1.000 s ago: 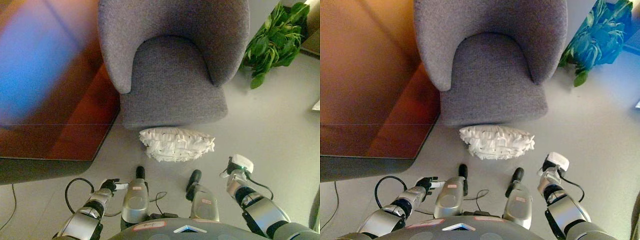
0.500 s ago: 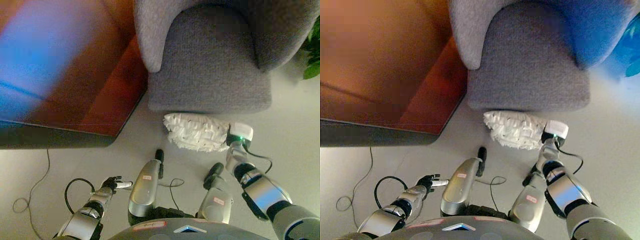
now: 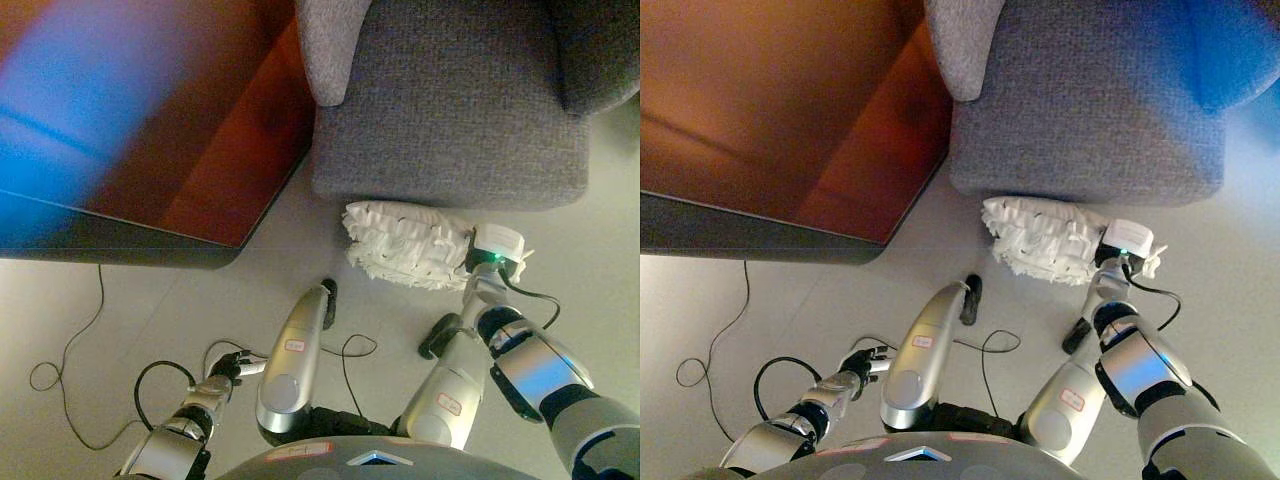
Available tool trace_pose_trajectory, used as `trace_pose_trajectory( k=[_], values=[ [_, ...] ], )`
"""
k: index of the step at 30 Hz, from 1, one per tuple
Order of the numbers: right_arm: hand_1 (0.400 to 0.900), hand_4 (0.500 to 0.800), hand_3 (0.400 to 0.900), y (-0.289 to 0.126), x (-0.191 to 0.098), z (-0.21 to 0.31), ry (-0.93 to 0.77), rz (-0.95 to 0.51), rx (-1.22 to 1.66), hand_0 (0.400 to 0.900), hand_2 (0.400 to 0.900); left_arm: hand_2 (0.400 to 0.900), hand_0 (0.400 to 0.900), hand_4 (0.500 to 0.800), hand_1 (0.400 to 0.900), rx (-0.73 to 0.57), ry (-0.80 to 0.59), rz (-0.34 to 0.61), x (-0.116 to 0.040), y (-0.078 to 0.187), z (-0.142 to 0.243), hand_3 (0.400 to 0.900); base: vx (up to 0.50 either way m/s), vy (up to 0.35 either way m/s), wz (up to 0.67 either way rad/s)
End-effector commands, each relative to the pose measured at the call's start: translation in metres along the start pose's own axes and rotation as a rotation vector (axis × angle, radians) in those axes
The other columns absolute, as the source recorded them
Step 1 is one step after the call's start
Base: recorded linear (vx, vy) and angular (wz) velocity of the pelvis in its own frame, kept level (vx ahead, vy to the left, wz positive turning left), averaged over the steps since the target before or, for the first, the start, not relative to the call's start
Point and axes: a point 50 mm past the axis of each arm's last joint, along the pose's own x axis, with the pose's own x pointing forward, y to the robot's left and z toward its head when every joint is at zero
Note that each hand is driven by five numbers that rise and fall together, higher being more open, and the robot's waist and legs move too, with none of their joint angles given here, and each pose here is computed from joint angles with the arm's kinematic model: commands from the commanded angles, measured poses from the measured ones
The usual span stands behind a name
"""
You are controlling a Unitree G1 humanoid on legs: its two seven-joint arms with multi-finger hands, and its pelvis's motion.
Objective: Pick up the pillow and put it on the sofa.
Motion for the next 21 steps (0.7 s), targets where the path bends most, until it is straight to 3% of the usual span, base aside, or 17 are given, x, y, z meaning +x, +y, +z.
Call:
trace_pose_trajectory(
  k=[1,16,21],
  values=[
    [0.900,0.800,0.900,-0.067,0.026,-0.012,0.041,-0.179,0.050,0.900,0.900,0.900,0.900,0.800,0.900,-0.040,0.095,0.070,-0.006,0.019,-0.038,0.900,-0.082,-0.011,0.07],
    [0.900,0.800,0.900,-0.143,0.043,-0.018,0.049,-0.285,0.147,0.900,0.900,0.900,0.900,0.800,0.900,-0.152,0.045,0.041,-0.006,0.017,-0.036,0.900,-0.094,0.015,0.05],
    [0.900,0.800,0.900,-0.169,0.046,-0.015,0.005,-0.251,0.186,0.900,0.900,0.900,0.900,0.800,0.900,-0.207,0.040,0.054,-0.008,0.025,-0.041,0.900,-0.097,0.011,0.06]
  ],
)
